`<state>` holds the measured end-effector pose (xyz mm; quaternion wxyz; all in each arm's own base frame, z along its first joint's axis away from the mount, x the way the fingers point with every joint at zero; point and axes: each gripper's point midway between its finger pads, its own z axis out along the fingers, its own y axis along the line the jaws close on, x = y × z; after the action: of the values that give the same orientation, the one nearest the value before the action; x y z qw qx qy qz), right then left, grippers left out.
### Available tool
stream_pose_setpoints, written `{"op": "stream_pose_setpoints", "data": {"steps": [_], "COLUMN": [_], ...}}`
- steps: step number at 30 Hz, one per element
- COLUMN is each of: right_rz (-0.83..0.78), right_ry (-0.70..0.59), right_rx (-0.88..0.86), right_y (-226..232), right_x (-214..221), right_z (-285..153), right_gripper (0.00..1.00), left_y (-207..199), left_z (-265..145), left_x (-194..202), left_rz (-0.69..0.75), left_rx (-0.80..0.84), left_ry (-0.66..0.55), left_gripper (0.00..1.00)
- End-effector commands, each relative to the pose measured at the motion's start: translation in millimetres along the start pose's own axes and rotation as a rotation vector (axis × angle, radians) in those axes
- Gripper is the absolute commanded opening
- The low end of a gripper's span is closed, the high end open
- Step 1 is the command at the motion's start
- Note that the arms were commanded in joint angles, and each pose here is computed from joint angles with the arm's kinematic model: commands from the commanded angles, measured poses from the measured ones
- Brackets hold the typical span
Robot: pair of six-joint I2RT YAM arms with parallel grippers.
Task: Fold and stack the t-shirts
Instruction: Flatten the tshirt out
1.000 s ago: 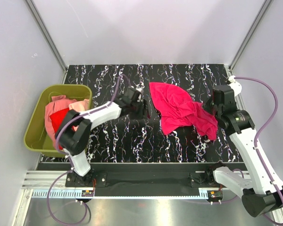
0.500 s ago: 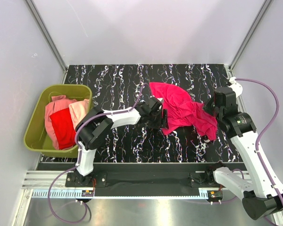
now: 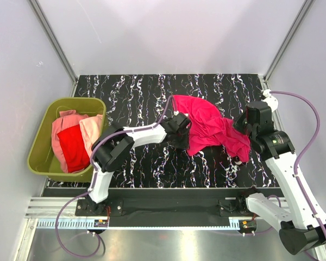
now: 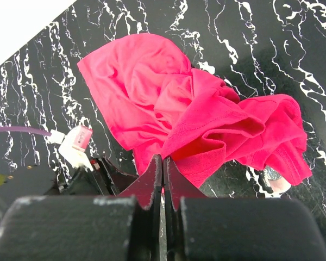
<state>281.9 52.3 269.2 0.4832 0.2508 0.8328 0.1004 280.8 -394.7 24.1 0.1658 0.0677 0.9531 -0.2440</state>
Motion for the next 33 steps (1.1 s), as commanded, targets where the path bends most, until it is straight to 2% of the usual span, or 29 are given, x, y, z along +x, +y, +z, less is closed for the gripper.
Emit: {"op": "stream_pose_setpoints", "data": {"steps": [1, 2, 3, 4, 9, 12, 14, 15, 27, 30, 32, 33], "right_rz": [0.028, 0.029, 0.028, 0.029, 0.018, 0.016, 0.010, 0.011, 0.028, 0.031, 0.019, 0.016], "right_ry": [-0.039, -0.040, -0.040, -0.046, -0.048, -0.073, -0.110, -0.127, -0.333, -0.404, -0.404, -0.390], "right_rx": [-0.049, -0.046, -0.044, -0.038, -0.029, -0.016, -0.002, -0.001, 0.068, 0.078, 0.054, 0.049], "right_y": [10.9, 10.1, 9.7, 8.6, 9.7, 8.6, 6.6, 5.5, -12.5, -13.8, -9.2, -7.5], "right_x": [-11.3, -10.7, -10.2, -11.6, -15.7, -26.5, -39.3, -44.3, -111.1, -132.4, -133.9, -131.1], "right_z": [-4.0, -3.0, -2.7, -2.4, -3.1, -11.0, -20.9, -26.5, -97.7, -115.0, -116.2, -113.4], "right_gripper": [0.00, 0.00, 0.00, 0.00, 0.00, 0.00, 0.00, 0.00, 0.00, 0.00, 0.00, 0.00], "left_y": [26.2, 25.4, 23.1, 20.4, 18.7, 19.0, 30.9, 34.2, 86.9, 89.3, 74.8, 58.9], "left_z": [3.6, 2.8, 1.3, -3.8, -45.9, -100.4, -125.9, -148.6, -300.0, -318.8, -308.2, -288.3], "left_x": [15.0, 15.8, 14.7, 12.8, -13.9, -43.5, -48.4, -55.5, -58.3, -59.7, -58.0, -50.7], "left_rz": [0.019, 0.023, 0.027, 0.027, 0.042, 0.051, 0.053, 0.057, 0.033, 0.043, 0.087, 0.125], "left_rx": [-0.149, -0.150, -0.140, -0.134, -0.185, -0.213, -0.257, -0.272, -0.446, -0.446, -0.347, -0.233], "left_ry": [0.027, 0.028, 0.025, 0.015, -0.068, -0.185, -0.218, -0.271, -0.498, -0.545, -0.529, -0.487], "left_gripper": [0.26, 0.11, 0.03, 0.00, 0.00, 0.00, 0.00, 0.00, 0.00, 0.00, 0.00, 0.07]}}
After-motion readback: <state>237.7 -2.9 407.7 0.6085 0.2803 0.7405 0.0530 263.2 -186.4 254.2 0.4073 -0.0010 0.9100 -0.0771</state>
